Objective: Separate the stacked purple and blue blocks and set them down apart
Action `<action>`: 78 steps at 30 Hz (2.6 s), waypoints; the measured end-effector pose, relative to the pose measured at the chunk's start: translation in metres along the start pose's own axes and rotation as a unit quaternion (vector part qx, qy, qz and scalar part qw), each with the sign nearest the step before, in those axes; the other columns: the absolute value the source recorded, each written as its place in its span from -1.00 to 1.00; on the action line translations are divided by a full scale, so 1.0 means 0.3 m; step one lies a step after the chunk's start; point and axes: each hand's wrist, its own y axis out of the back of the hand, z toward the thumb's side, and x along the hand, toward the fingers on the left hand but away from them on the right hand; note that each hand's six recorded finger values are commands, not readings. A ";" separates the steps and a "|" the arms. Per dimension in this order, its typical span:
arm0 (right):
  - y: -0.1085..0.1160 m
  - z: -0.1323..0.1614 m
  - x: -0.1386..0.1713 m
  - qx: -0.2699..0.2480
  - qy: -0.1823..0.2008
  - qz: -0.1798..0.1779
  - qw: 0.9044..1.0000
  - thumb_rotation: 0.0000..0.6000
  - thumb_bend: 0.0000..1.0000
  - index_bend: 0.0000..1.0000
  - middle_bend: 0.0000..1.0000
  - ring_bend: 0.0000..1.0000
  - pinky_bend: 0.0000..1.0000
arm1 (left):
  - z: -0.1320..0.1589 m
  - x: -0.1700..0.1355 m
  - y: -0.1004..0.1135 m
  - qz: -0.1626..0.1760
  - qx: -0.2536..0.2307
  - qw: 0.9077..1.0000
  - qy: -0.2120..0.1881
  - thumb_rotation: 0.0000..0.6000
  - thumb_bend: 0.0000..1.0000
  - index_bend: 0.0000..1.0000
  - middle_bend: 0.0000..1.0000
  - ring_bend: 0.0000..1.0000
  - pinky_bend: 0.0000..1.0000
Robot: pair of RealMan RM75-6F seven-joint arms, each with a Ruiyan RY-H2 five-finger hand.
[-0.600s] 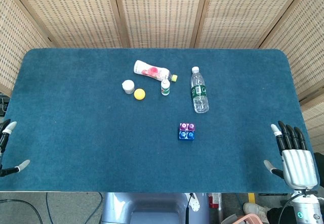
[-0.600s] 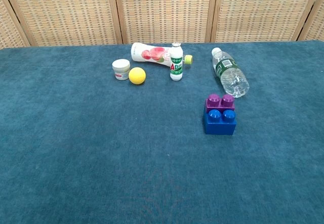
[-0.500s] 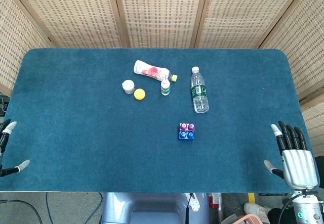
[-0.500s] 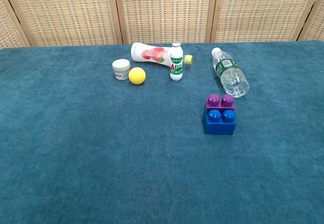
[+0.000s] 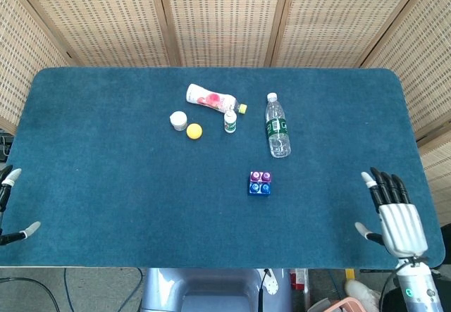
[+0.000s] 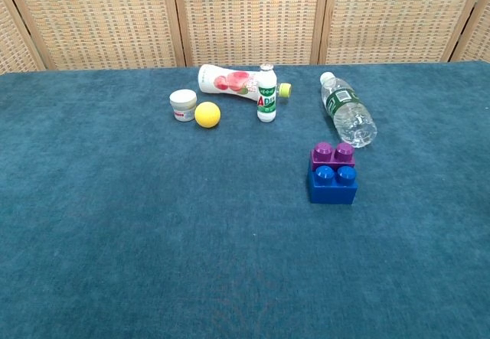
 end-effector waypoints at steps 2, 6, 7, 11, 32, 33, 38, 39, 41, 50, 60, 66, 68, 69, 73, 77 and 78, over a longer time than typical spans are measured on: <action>-0.011 0.026 -0.041 -0.001 0.018 0.014 1.000 1.00 -1.00 -0.98 -1.00 -1.00 -1.00 | 0.000 0.006 -0.005 -0.002 0.002 1.000 0.003 1.00 -0.90 -1.00 -1.00 -1.00 -1.00; -0.039 0.119 -0.161 -0.006 0.072 0.050 0.996 1.00 -1.00 -0.90 -0.98 -1.00 -1.00 | -0.005 0.015 -0.012 -0.004 0.007 1.000 0.009 1.00 -0.90 -1.00 -1.00 -1.00 -1.00; -0.044 0.144 -0.190 -0.005 0.085 0.057 0.995 1.00 -1.00 -0.89 -0.97 -1.00 -1.00 | -0.006 0.017 -0.014 -0.005 0.009 1.000 0.011 1.00 -0.90 -1.00 -1.00 -1.00 -1.00; -0.075 0.260 -0.310 -0.015 0.133 0.092 0.987 1.00 -1.00 -0.81 -0.84 -1.00 -1.00 | -0.005 0.025 -0.022 -0.008 0.015 1.000 0.014 1.00 -0.90 -1.00 -1.00 -1.00 -1.00; -0.247 0.550 -0.627 -0.086 0.106 0.172 0.976 1.00 -0.67 -0.26 -0.33 -1.00 -1.00 | -0.011 0.048 -0.061 -0.026 0.026 0.999 0.027 1.00 -0.90 -1.00 -1.00 -1.00 -1.00; -0.256 0.549 -0.634 -0.077 0.102 0.169 0.977 1.00 -0.65 -0.25 -0.33 -1.00 -1.00 | -0.011 0.048 -0.062 -0.026 0.026 0.999 0.027 1.00 -0.90 -1.00 -1.00 -1.00 -1.00; -0.294 0.544 -0.643 -0.053 0.081 0.170 0.981 1.00 -0.61 -0.25 -0.33 -0.94 -1.00 | -0.013 0.051 -0.062 -0.027 0.026 0.999 0.028 1.00 -0.90 -1.00 -1.00 -1.00 -1.00; -0.306 0.545 -0.642 -0.052 0.076 0.172 0.981 1.00 -0.60 -0.24 -0.33 -0.94 -1.00 | -0.013 0.051 -0.062 -0.027 0.026 0.999 0.028 1.00 -0.90 -1.00 -1.00 -1.00 -1.00; -0.322 0.550 -0.639 -0.050 0.071 0.176 0.981 1.00 -0.57 -0.24 -0.32 -0.94 -1.00 | -0.012 0.051 -0.063 -0.027 0.025 0.999 0.027 1.00 -0.90 -1.00 -1.00 -1.00 -1.00; -0.349 0.586 -0.634 -0.056 0.071 0.189 0.978 1.00 -0.53 -0.23 -0.29 -0.94 -1.00 | -0.010 0.050 -0.063 -0.028 0.027 0.999 0.026 1.00 -0.90 -1.00 -1.00 -1.00 -1.00; -0.371 0.565 -0.625 -0.033 0.057 0.215 0.974 1.00 -0.45 -0.18 -0.25 -0.94 -1.00 | -0.013 0.052 -0.065 -0.029 0.027 0.999 0.026 1.00 -0.90 -1.00 -1.00 -1.00 -1.00; -0.383 0.560 -0.624 -0.018 0.051 0.230 0.972 1.00 -0.36 -0.07 -0.12 -0.93 -1.00 | -0.014 0.052 -0.066 -0.028 0.028 0.999 0.028 1.00 -0.90 -1.00 -1.00 -1.00 -1.00; -0.386 0.557 -0.624 -0.016 0.049 0.233 0.971 1.00 -0.29 0.01 -0.02 -0.90 -1.00 | -0.014 0.053 -0.068 -0.029 0.028 0.999 0.028 1.00 -0.90 -1.00 -1.00 -1.00 -1.00; -0.387 0.553 -0.624 -0.015 0.048 0.235 0.971 1.00 -0.23 0.07 0.04 -0.87 -1.00 | -0.014 0.053 -0.070 -0.030 0.028 0.999 0.028 1.00 -0.90 -1.00 -1.00 -1.00 -1.00; -0.390 0.538 -0.628 -0.005 0.048 0.237 0.970 1.00 0.01 0.23 0.22 -0.78 -1.00 | -0.013 0.055 -0.073 -0.030 0.030 0.999 0.028 1.00 -0.90 -1.00 -1.00 -1.00 -1.00; -0.375 0.538 -0.633 -0.011 0.053 0.228 0.972 1.00 0.10 0.28 0.25 -0.76 -1.00 | -0.014 0.056 -0.075 -0.031 0.030 0.999 0.028 1.00 -0.90 -1.00 -1.00 -1.00 -1.00; -0.365 0.540 -0.635 -0.016 0.055 0.222 0.973 1.00 0.10 0.28 0.26 -0.75 -1.00 | -0.014 0.057 -0.076 -0.031 0.030 0.999 0.028 1.00 -0.90 -1.00 -1.00 -1.00 -1.00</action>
